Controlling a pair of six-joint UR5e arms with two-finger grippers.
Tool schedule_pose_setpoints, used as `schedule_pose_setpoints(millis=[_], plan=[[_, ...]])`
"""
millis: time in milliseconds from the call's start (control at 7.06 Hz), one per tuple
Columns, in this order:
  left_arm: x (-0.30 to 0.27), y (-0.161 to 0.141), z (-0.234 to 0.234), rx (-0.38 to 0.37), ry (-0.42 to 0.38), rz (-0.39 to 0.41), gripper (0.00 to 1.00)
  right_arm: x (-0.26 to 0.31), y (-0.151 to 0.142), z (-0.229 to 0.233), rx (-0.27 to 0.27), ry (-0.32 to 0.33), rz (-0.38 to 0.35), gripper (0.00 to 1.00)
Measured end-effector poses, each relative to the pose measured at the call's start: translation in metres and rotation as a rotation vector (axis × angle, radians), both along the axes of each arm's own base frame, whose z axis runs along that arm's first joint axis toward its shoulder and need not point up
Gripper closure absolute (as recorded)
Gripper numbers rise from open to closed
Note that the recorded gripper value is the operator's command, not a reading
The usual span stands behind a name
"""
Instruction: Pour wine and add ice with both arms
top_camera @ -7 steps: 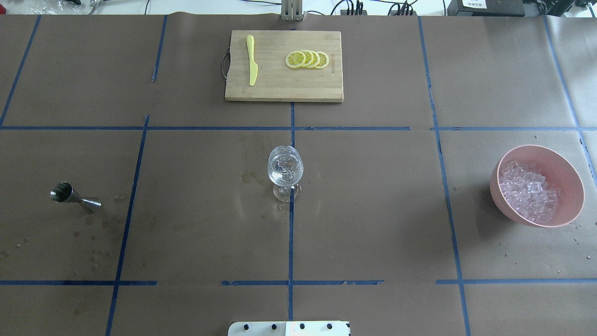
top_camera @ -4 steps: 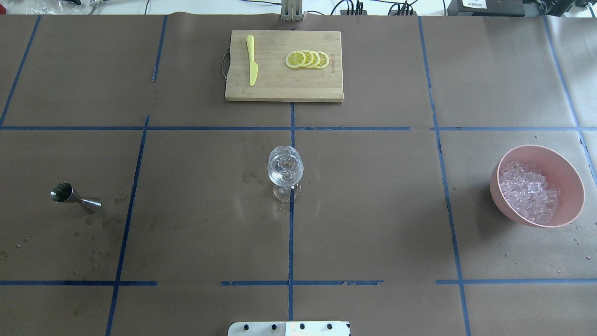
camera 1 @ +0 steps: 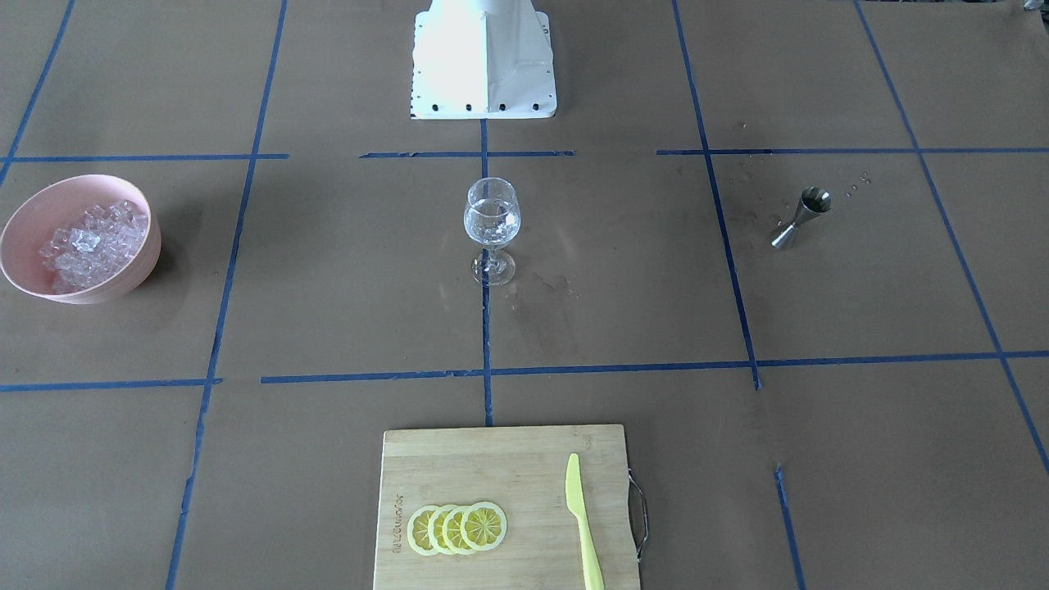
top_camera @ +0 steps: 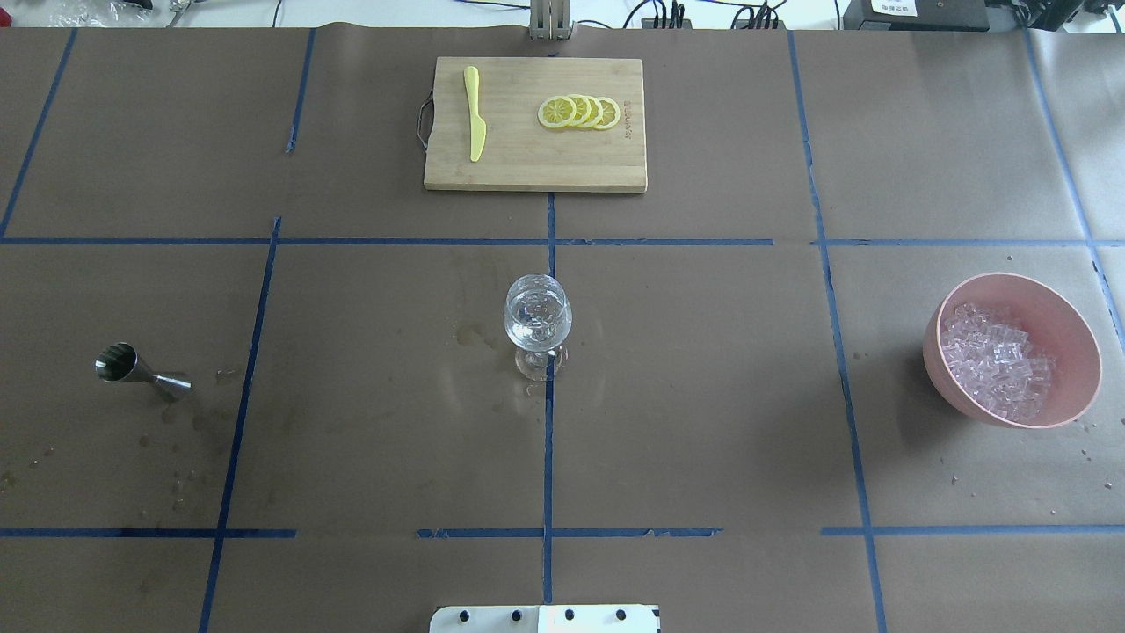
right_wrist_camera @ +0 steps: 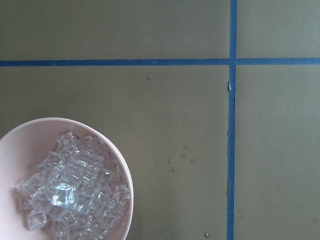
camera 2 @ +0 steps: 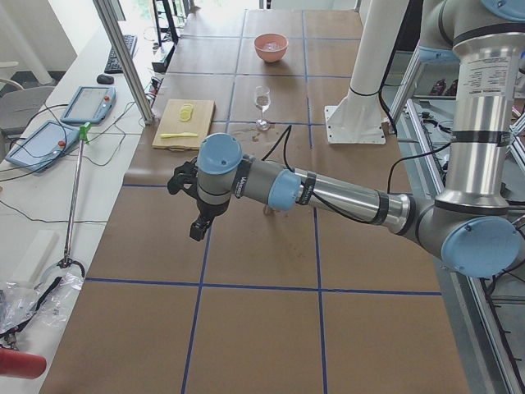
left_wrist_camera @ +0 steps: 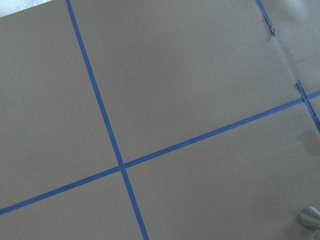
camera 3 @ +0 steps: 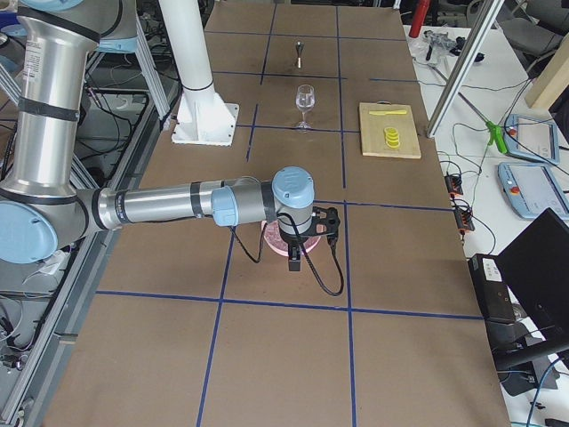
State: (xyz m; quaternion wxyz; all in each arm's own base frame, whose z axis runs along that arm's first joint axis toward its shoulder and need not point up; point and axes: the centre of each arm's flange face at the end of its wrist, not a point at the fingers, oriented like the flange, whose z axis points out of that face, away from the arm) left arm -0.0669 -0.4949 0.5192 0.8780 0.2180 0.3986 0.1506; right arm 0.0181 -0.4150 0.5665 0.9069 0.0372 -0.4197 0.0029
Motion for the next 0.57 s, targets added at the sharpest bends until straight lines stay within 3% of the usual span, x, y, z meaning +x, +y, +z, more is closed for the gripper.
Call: schedule_pose_setpoints(millis=[283, 567], plan=[[0.016, 0.015, 0.003, 0.056, 0.158, 0.076, 0.09, -0.011, -0.001, -0.004, 0.010, -0.014, -0.009, 0.00], [0.044, 0.038, 0.014, 0.081, 0.236, 0.136, 0.05, -0.024, -0.002, -0.005, 0.018, -0.018, -0.034, 0.00]])
